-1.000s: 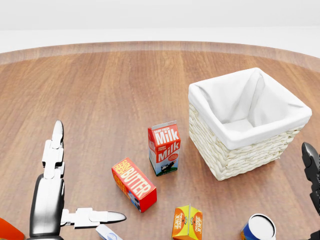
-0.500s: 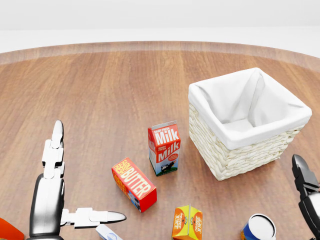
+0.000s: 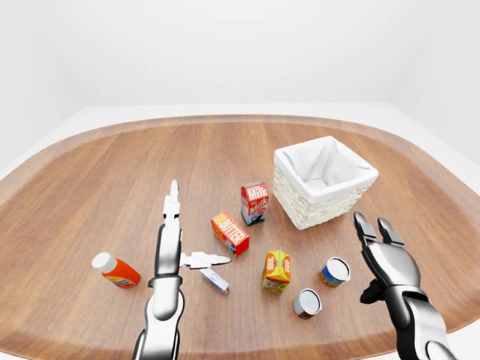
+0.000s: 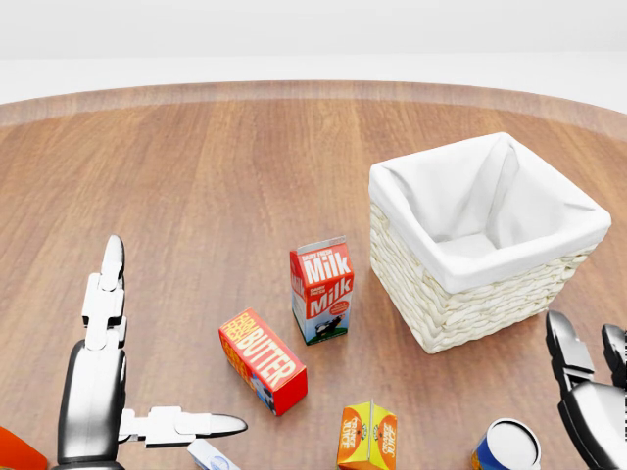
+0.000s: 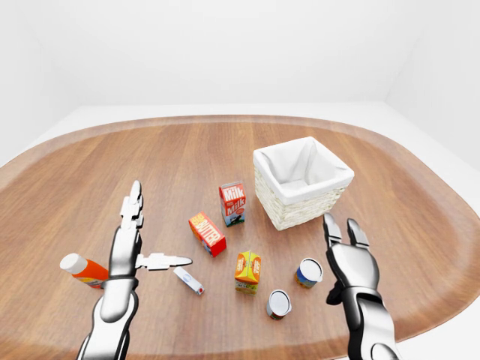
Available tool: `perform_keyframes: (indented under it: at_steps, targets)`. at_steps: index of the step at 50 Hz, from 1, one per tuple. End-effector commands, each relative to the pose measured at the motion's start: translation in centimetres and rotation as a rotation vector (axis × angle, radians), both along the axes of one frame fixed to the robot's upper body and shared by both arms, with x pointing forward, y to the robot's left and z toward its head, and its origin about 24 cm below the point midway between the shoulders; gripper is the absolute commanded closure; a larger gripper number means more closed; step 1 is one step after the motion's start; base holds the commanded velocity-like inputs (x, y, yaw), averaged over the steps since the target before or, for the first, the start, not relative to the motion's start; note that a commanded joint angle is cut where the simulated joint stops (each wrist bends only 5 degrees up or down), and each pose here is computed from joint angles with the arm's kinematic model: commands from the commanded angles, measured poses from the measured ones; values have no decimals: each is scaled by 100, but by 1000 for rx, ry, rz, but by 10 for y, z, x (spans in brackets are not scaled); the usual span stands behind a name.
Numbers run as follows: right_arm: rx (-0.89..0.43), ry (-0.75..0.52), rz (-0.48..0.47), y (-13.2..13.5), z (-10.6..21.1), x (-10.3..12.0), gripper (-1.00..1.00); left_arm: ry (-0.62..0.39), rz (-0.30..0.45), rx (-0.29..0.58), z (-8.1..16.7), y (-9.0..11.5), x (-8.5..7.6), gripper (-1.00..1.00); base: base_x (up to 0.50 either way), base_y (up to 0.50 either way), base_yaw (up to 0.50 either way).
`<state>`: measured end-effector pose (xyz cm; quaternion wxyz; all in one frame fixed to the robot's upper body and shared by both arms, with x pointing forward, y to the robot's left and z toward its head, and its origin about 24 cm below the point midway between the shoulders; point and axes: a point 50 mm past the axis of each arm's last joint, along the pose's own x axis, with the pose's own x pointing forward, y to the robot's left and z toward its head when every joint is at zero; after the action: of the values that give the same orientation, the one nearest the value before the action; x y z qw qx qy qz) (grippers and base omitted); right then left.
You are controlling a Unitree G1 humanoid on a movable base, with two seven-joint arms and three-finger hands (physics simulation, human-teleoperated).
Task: Pick up the alphabet soup and the tomato sauce, and put them in the basket.
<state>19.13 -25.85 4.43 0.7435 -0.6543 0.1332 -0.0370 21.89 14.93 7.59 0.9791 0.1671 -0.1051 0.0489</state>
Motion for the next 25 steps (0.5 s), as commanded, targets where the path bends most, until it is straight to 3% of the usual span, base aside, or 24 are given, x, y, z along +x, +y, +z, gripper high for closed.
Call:
perform_keyframes:
  at_steps: [1,25]
  targets:
    - [-14,34,19,3,-13,2,-100,-3,4,-14,1,1,-1,-100,0,0,0]
    - [-40,40,68,12,-23,9,-100,-1,3,-14,0,1,-1,-100,0,0,0]
